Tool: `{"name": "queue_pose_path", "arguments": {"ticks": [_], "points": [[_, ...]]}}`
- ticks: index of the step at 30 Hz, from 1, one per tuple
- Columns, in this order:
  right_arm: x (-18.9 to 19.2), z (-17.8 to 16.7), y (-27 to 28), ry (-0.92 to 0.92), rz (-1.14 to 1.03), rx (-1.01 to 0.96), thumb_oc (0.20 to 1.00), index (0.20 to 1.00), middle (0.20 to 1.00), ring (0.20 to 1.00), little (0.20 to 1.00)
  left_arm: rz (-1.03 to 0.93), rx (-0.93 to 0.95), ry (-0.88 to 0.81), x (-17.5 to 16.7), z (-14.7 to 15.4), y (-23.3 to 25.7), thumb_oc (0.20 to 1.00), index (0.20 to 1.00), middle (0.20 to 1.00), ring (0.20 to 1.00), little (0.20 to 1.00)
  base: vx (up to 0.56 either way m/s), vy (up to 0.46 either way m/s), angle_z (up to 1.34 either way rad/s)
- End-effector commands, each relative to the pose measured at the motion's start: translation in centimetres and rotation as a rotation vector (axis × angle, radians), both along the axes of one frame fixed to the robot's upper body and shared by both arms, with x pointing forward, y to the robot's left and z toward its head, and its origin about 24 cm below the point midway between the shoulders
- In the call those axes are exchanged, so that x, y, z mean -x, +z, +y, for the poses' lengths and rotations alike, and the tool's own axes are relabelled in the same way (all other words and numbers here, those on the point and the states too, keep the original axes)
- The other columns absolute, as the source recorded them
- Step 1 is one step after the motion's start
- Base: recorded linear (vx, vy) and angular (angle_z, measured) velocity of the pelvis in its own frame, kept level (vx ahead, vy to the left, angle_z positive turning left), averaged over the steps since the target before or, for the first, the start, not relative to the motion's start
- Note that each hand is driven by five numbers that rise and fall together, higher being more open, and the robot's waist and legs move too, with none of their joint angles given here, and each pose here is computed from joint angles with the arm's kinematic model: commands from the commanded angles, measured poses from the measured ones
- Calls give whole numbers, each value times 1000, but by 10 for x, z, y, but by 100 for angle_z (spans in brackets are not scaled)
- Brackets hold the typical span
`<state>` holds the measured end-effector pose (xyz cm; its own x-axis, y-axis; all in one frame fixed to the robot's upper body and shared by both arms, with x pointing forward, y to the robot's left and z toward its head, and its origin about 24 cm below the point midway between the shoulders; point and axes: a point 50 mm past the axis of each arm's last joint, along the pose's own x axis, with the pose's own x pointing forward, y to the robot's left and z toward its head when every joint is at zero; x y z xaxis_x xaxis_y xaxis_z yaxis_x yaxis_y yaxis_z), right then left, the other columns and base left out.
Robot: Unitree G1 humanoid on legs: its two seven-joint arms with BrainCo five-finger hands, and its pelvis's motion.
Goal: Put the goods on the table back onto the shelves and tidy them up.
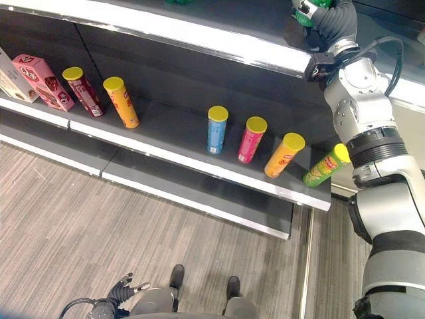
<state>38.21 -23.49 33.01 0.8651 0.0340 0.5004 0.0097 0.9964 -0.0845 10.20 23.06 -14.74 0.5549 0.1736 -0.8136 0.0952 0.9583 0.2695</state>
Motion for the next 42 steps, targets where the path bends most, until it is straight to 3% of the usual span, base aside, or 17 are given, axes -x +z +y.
{"name": "queue_pose_path", "arguments": {"ticks": [1,30,31,35,37,41,42], "points": [[-1,3,16,-19,-28,5,1000,1000,1000,1000,1000,7,-28,17,0,12,2,1000,1000,1000,1000,1000,0,0,0],[6,13,27,-11,-100,66,1000,1000,1000,1000,1000,-6,-18,60,-6,13,3,1000,1000,1000,1000,1000,0,1,0],[21,16,45,-63,-207,171,1000,1000,1000,1000,1000,-15,-20,86,-8,15,3,1000,1000,1000,1000,1000,11,33,-2],[56,25,58,-81,-425,253,1000,1000,1000,1000,1000,-12,-21,126,-8,14,2,1000,1000,1000,1000,1000,22,25,-7],[102,12,66,-209,-660,370,1000,1000,1000,1000,1000,-29,-32,147,-11,16,3,1000,1000,1000,1000,1000,38,-1,-13],[135,-6,62,-266,-793,287,1000,1000,1000,1000,1000,-17,-56,147,-9,19,3,1000,1000,1000,1000,1000,31,-9,-18],[145,-8,57,-202,-829,208,1000,1000,1000,1000,1000,-14,-63,147,-9,21,3,1000,1000,1000,1000,1000,5,-16,-19]]}}
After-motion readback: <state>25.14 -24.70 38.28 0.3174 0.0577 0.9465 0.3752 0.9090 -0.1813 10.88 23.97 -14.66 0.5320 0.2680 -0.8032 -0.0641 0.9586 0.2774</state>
